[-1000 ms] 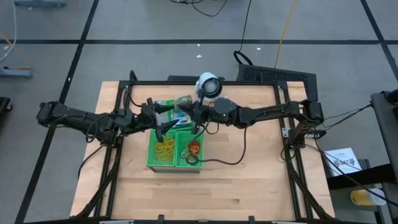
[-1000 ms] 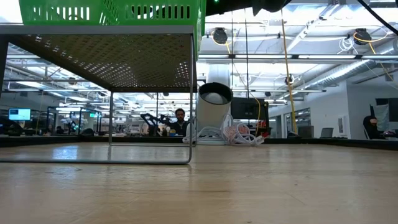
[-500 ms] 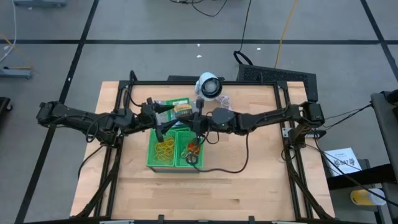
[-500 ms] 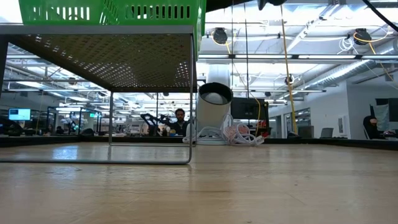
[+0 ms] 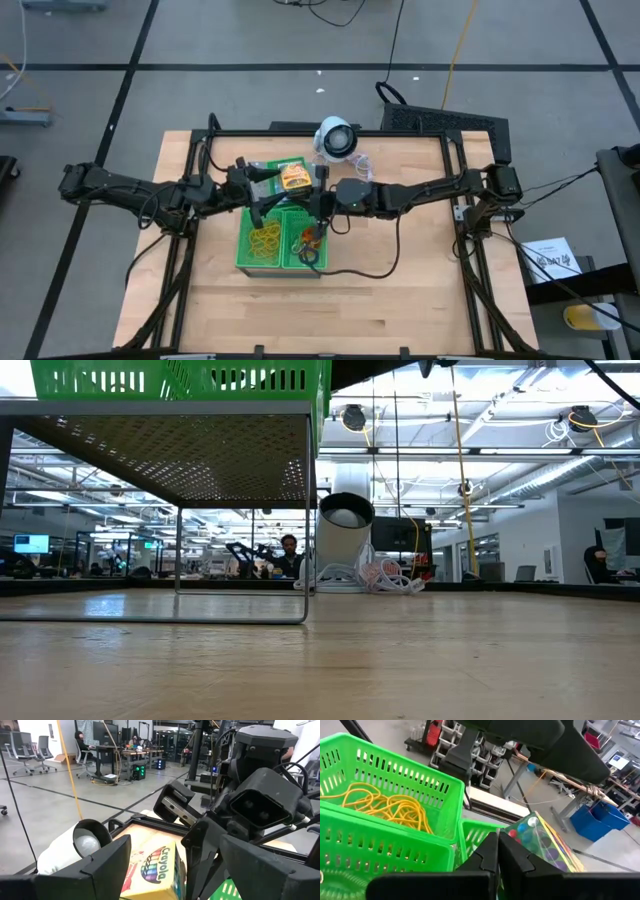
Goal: Pick & Place Office Desk Supplies
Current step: Put the crayon box into the top green basket on the shelf
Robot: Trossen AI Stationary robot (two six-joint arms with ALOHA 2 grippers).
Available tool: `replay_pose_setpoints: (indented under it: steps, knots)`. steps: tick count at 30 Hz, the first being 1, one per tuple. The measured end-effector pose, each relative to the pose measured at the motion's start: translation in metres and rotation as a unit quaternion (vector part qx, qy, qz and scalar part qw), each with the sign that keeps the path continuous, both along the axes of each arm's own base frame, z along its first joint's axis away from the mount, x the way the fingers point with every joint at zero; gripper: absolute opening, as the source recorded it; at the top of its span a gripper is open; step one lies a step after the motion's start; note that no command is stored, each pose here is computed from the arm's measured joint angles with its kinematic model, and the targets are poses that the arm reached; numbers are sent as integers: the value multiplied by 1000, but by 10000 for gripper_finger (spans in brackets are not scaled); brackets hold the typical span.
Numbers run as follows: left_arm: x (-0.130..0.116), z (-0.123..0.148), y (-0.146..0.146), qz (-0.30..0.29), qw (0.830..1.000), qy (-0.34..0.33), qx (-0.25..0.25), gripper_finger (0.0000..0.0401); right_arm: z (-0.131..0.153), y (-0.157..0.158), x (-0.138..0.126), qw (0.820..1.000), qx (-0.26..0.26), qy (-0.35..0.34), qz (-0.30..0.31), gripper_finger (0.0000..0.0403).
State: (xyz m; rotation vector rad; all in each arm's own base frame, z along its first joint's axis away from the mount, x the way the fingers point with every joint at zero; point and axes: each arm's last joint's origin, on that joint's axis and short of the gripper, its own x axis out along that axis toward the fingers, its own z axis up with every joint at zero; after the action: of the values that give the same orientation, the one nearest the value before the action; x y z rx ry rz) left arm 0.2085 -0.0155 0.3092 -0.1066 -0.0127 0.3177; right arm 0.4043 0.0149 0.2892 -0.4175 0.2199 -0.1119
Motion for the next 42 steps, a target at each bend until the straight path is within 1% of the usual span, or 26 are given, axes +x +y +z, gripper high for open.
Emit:
replay_pose_setpoints:
  steps: [4,8,11,13,19,24,27,30,34,37,40,42]
  knots:
    - [0,0,0,0,1000,0,0,310,0,0,0,1000,0,0,0,0]
    - [0,0,0,0,1000,0,0,310,3,-2,1,1000,0,-15,4,0]
    - [0,0,0,0,1000,0,0,310,3,-7,1,999,21,-17,32,0]
    - [0,0,0,0,1000,0,0,310,3,-12,1,998,38,-17,39,0]
    - [0,0,0,-1,1000,0,-1,310,1,-22,1,998,53,-11,24,0]
    - [0,0,0,-1,1000,0,-1,310,-1,-26,0,996,85,-5,13,0]
    - [0,0,0,-1,1000,0,-1,310,-1,-25,1,997,81,-5,15,3]
    - [0,0,0,-1,1000,0,-1,310,0,-24,1,997,76,-4,32,19]
    - [0,0,0,-1,1000,0,-2,310,1,-22,1,995,82,-11,55,62]
    - [0,0,0,-1,1000,0,-2,310,3,-22,1,994,92,-23,53,100]
    - [0,0,0,-1,1000,0,-2,310,3,-23,1,995,85,-21,50,129]
    - [0,0,0,-1,1000,0,-2,310,9,-23,-4,996,77,-16,30,143]
